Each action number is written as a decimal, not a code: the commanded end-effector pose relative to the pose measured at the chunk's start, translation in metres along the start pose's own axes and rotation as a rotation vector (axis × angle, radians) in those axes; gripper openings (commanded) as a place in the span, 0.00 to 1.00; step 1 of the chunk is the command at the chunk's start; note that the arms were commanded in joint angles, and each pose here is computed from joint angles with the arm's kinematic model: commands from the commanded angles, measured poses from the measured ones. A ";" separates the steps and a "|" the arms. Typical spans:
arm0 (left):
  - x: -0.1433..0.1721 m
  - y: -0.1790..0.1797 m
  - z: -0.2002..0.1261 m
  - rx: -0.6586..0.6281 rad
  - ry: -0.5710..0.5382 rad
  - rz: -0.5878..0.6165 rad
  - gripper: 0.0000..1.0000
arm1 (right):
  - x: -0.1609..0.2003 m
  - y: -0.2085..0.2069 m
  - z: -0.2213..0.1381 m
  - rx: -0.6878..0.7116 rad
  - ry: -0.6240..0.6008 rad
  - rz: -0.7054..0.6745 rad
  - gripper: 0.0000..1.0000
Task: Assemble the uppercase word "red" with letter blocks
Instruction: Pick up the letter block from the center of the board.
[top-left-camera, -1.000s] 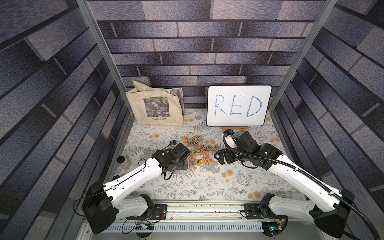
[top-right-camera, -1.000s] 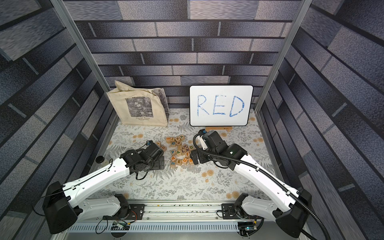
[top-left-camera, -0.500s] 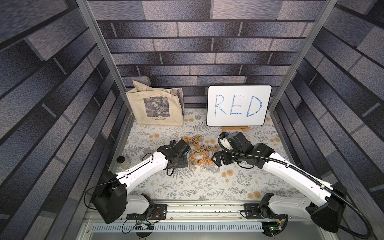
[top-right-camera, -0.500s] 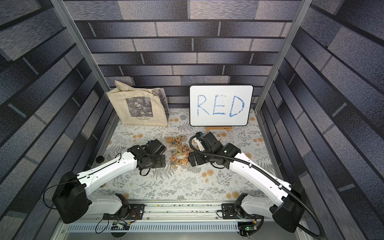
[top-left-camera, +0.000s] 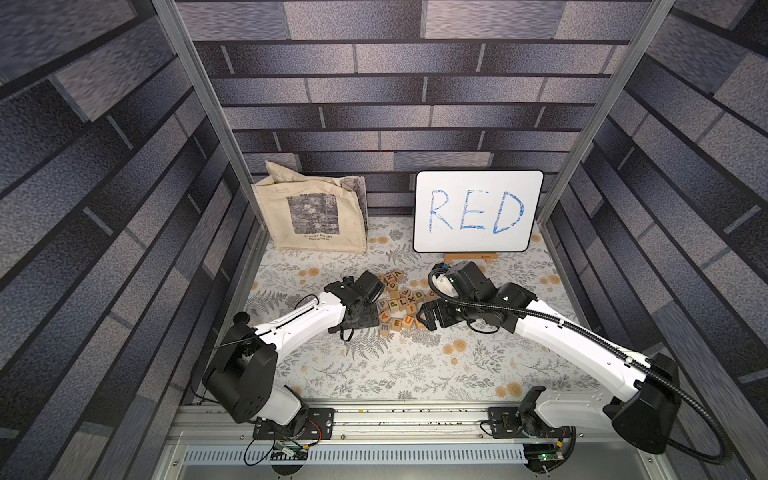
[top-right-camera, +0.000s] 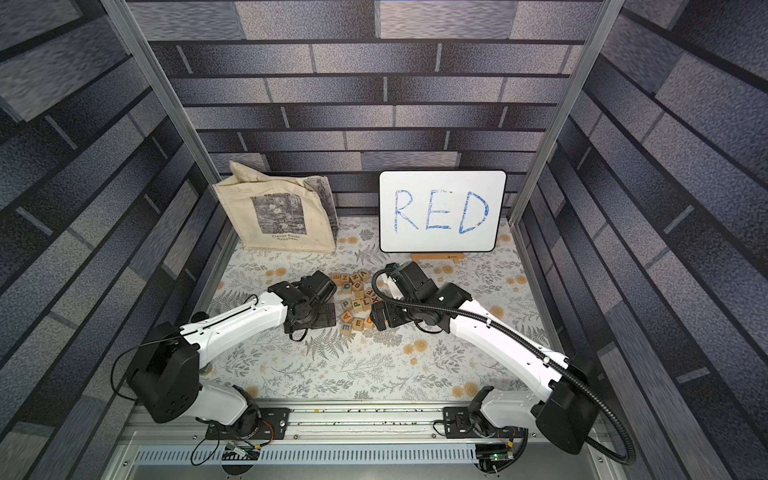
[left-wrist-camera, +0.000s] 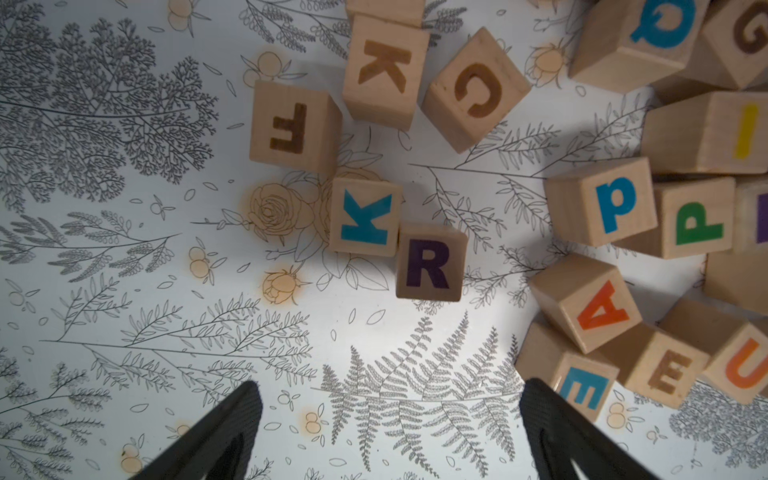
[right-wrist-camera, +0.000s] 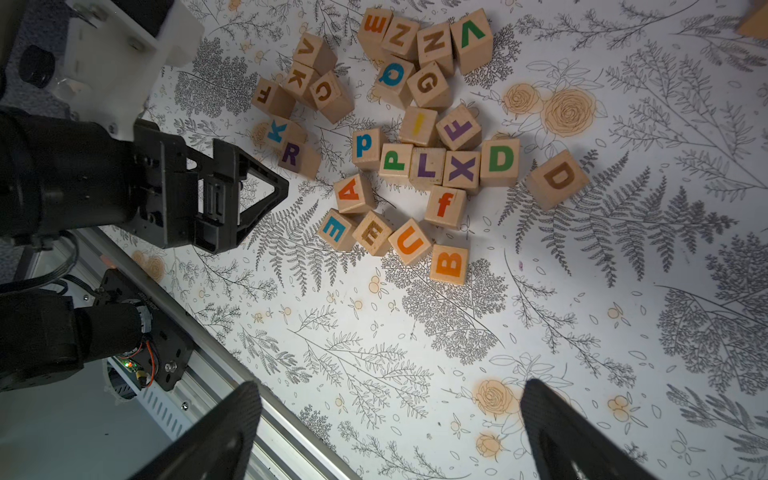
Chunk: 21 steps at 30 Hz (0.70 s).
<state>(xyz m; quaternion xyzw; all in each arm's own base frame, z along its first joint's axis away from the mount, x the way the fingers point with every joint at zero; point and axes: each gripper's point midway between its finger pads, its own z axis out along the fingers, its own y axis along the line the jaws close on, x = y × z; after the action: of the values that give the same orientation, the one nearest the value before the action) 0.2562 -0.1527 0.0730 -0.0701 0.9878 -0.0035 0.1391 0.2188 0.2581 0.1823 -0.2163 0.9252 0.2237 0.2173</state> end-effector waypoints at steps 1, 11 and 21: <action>-0.006 -0.008 -0.002 0.020 -0.002 0.022 1.00 | -0.012 0.011 -0.002 -0.031 -0.028 -0.021 1.00; -0.015 -0.023 0.006 0.067 -0.001 0.047 1.00 | -0.020 0.015 0.003 -0.042 -0.042 -0.011 1.00; -0.019 -0.031 0.023 0.084 0.028 0.060 0.90 | -0.022 0.012 0.006 -0.025 -0.039 -0.012 1.00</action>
<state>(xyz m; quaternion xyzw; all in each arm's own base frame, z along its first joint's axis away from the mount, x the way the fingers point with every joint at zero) 0.2783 -0.1756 0.0556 -0.0456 0.9903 -0.0325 0.1272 0.2291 0.2703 0.1804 -0.2168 0.9226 0.2301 0.2210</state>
